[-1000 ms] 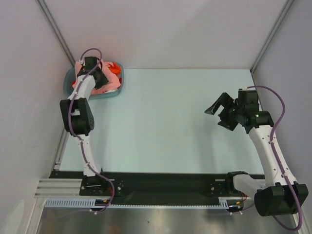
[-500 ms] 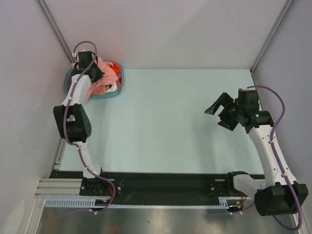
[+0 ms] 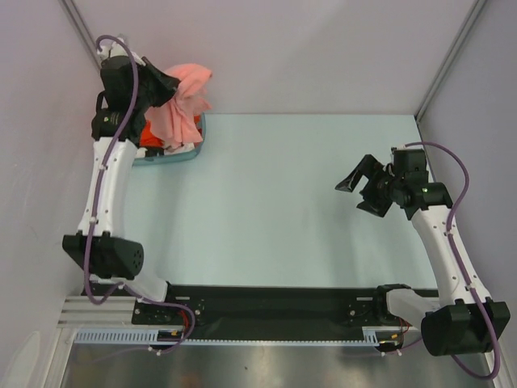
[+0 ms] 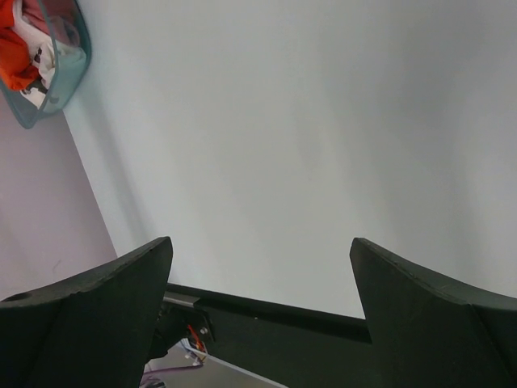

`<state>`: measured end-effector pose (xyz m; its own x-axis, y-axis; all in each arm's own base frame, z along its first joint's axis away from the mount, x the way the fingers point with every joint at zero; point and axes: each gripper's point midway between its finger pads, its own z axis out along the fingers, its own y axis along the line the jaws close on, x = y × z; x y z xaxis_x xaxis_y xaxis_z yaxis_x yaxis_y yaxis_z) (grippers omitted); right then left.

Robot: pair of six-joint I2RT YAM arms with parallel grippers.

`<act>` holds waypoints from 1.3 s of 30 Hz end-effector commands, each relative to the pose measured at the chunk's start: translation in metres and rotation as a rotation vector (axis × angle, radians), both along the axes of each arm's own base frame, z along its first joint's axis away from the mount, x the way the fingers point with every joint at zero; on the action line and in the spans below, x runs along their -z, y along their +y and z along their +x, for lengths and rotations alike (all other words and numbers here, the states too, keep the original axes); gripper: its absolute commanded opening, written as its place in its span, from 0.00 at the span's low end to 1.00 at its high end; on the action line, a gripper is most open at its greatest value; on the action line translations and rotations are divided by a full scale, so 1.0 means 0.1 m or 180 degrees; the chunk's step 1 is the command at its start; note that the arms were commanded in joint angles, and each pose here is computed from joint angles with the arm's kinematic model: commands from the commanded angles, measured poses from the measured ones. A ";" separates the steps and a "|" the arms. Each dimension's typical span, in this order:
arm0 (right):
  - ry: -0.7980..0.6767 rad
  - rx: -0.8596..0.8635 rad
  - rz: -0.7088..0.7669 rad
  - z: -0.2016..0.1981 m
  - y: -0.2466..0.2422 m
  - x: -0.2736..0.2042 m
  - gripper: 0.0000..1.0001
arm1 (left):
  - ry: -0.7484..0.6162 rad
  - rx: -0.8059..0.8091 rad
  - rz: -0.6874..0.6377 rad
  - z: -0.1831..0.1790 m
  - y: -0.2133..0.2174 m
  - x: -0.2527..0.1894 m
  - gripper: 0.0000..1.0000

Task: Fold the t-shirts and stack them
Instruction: Grab the tshirt from the pile, then move the tshirt to the center of the board

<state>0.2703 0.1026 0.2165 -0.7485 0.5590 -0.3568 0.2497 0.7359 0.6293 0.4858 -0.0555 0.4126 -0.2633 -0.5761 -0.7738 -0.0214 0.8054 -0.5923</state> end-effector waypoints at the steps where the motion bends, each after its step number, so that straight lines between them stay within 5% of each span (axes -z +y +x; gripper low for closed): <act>1: -0.0143 -0.0149 0.0017 -0.07 0.05 -0.14 1.00 | -0.0296 0.0475 -0.0063 -0.65 -0.52 -0.47 0.00; 4: -0.0169 -0.0321 0.0062 -0.14 0.17 -0.12 1.00 | -0.0033 0.0787 0.0162 -1.07 -0.89 -0.16 0.08; 6: -0.0176 -0.0481 0.0133 -0.17 0.28 -0.10 1.00 | 0.0034 0.1074 0.0297 -1.47 -1.15 -0.01 0.43; 7: -0.0154 -0.0549 0.0168 -0.19 0.33 -0.07 1.00 | 0.0308 0.1029 0.0401 -1.57 -1.14 0.39 0.90; 8: -0.0118 -0.0623 0.0200 -0.20 0.39 -0.04 1.00 | 0.0287 0.1049 0.0378 -1.77 -1.11 0.44 1.00; 11: -0.0052 -0.0889 0.0236 -0.23 0.61 0.02 1.00 | 0.0864 0.0988 0.0522 -2.04 -0.96 1.24 1.00; 13: -0.0046 -0.1021 0.0225 -0.24 0.76 0.06 1.00 | 0.1051 0.0946 0.0700 -2.18 -0.83 1.58 0.87; 19: 0.0130 -0.1266 0.0352 -0.05 1.19 0.38 0.61 | 0.1665 0.1236 0.0836 -2.45 -0.85 2.37 0.70; 22: 0.0136 -0.1352 0.0346 0.24 1.37 0.51 0.62 | 0.2048 0.1317 0.0903 -2.50 -0.86 2.75 0.74; 31: -0.0129 -0.1464 -0.0219 1.51 1.70 1.09 0.87 | 0.2672 0.1032 0.1129 -2.42 -0.59 3.28 0.80; 39: -0.0320 -0.1352 -0.0213 2.31 1.94 1.45 0.84 | 0.2682 0.1101 -0.0147 -2.31 -0.56 3.66 0.88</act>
